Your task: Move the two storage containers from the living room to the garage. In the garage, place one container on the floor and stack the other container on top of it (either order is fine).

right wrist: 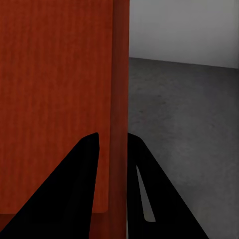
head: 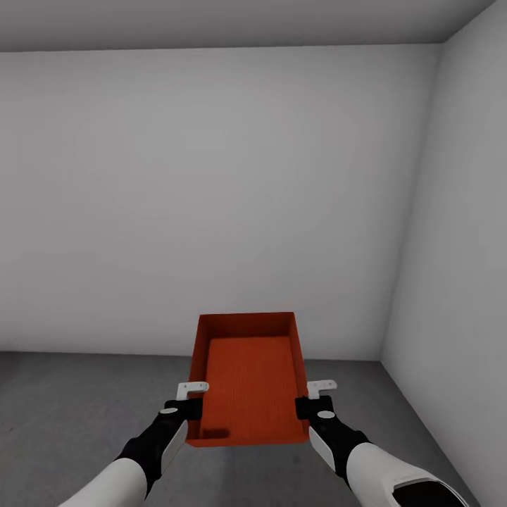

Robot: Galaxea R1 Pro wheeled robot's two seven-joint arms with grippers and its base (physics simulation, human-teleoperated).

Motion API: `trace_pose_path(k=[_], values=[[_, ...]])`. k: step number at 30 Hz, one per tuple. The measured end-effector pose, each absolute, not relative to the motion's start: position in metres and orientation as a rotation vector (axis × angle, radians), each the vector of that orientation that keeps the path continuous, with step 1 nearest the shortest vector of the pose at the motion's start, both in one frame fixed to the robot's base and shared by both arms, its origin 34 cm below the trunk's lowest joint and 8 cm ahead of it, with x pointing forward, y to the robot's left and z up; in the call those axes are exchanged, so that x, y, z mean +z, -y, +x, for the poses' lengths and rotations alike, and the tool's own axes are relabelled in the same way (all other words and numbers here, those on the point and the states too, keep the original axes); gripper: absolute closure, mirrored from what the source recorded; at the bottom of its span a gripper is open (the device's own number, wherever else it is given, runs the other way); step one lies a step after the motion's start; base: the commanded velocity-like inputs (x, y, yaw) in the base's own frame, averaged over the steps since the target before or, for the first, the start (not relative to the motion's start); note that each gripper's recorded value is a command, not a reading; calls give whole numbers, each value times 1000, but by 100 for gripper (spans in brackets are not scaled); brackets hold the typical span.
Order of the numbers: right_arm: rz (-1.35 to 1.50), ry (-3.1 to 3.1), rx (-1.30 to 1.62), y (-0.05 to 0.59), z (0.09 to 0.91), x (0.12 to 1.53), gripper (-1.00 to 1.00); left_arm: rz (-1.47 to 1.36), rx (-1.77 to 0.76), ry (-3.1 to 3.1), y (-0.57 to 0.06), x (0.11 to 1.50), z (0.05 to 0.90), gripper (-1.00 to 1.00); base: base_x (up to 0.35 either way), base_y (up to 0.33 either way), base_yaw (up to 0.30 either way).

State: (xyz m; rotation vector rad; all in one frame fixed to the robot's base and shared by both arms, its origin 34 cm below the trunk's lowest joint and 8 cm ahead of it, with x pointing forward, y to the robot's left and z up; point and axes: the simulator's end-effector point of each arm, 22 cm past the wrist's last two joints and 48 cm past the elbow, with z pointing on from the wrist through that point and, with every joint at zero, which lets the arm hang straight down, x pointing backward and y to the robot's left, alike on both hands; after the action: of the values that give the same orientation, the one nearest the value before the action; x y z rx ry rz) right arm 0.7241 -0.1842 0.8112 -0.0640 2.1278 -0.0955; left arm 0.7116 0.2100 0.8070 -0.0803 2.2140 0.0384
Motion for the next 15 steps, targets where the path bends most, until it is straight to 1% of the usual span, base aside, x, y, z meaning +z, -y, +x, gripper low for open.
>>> trace_pose_path(k=[15], values=[[-64, -2127, -96, 184, 725, 789, 100, -80, 38, -2214, -210, 785, 713, 100, 0, 0, 0]])
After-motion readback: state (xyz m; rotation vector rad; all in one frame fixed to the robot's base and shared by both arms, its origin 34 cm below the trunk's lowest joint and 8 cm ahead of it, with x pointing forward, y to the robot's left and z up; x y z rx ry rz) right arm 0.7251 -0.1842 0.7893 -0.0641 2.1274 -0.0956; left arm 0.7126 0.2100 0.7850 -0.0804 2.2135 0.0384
